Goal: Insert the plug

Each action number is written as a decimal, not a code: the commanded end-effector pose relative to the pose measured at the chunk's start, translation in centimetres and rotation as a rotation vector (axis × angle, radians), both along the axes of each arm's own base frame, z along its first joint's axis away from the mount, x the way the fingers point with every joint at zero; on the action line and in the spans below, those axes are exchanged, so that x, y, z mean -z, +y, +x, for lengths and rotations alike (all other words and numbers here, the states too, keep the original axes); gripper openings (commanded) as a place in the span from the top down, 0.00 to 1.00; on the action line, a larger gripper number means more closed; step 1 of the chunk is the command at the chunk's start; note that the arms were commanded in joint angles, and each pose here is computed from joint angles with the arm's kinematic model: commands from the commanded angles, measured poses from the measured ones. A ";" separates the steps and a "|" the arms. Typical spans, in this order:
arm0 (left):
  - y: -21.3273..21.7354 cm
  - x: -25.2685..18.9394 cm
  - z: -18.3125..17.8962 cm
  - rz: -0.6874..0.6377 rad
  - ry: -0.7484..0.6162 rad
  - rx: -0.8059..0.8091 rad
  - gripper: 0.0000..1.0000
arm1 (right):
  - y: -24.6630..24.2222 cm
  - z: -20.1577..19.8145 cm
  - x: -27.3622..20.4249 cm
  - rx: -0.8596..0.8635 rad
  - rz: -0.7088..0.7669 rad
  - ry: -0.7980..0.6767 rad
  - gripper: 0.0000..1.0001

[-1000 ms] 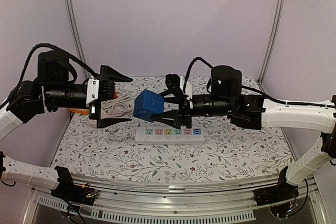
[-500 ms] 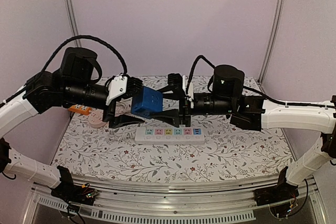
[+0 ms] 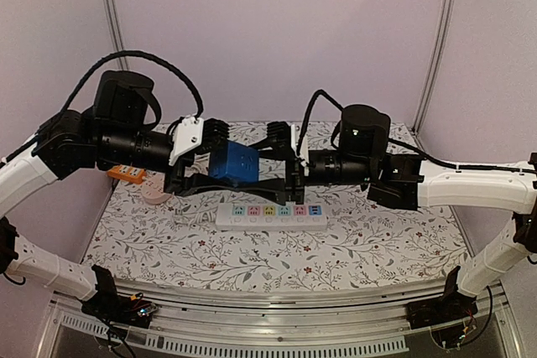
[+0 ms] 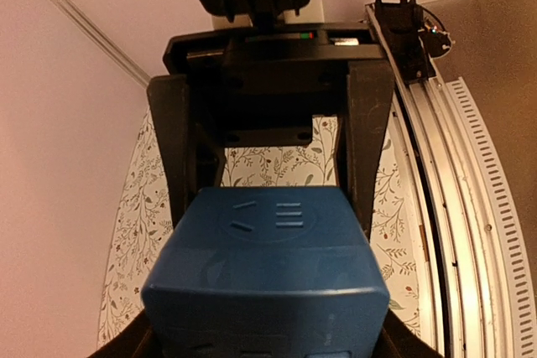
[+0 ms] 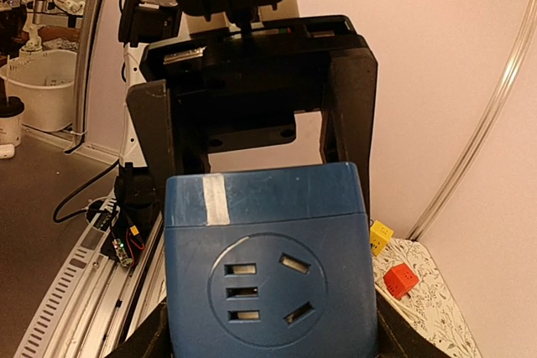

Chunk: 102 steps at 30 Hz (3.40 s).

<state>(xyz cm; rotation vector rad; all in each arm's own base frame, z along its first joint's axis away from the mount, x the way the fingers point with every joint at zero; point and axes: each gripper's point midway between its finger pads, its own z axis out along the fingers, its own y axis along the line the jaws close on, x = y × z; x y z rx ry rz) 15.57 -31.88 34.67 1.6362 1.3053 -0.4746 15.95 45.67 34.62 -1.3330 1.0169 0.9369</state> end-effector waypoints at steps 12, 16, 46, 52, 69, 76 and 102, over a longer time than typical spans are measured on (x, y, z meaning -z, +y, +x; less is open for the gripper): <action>4.5 9.7 5.3 0.424 0.134 -0.243 1.00 | -4.7 9.3 3.0 0.490 -0.085 0.350 0.01; 6.1 13.9 7.4 0.616 0.145 -0.243 1.00 | -9.3 13.9 8.0 0.711 -0.142 0.596 0.01; 3.0 24.7 17.0 0.865 0.328 -0.037 1.00 | -16.2 19.9 24.2 1.091 -0.408 0.979 0.04; 4.2 25.7 15.7 0.906 0.368 -0.038 1.00 | -16.0 20.2 23.8 1.089 -0.405 0.963 0.04; 3.5 26.7 17.1 0.911 0.338 -0.145 1.00 | -16.3 20.1 22.8 1.080 -0.403 0.923 0.04; 3.1 27.0 15.3 0.946 0.350 -0.090 1.00 | -16.4 20.2 22.0 1.077 -0.393 0.899 0.04; 7.3 37.1 10.8 1.116 0.575 -0.200 1.00 | -16.9 19.8 20.8 1.082 -0.370 0.883 0.04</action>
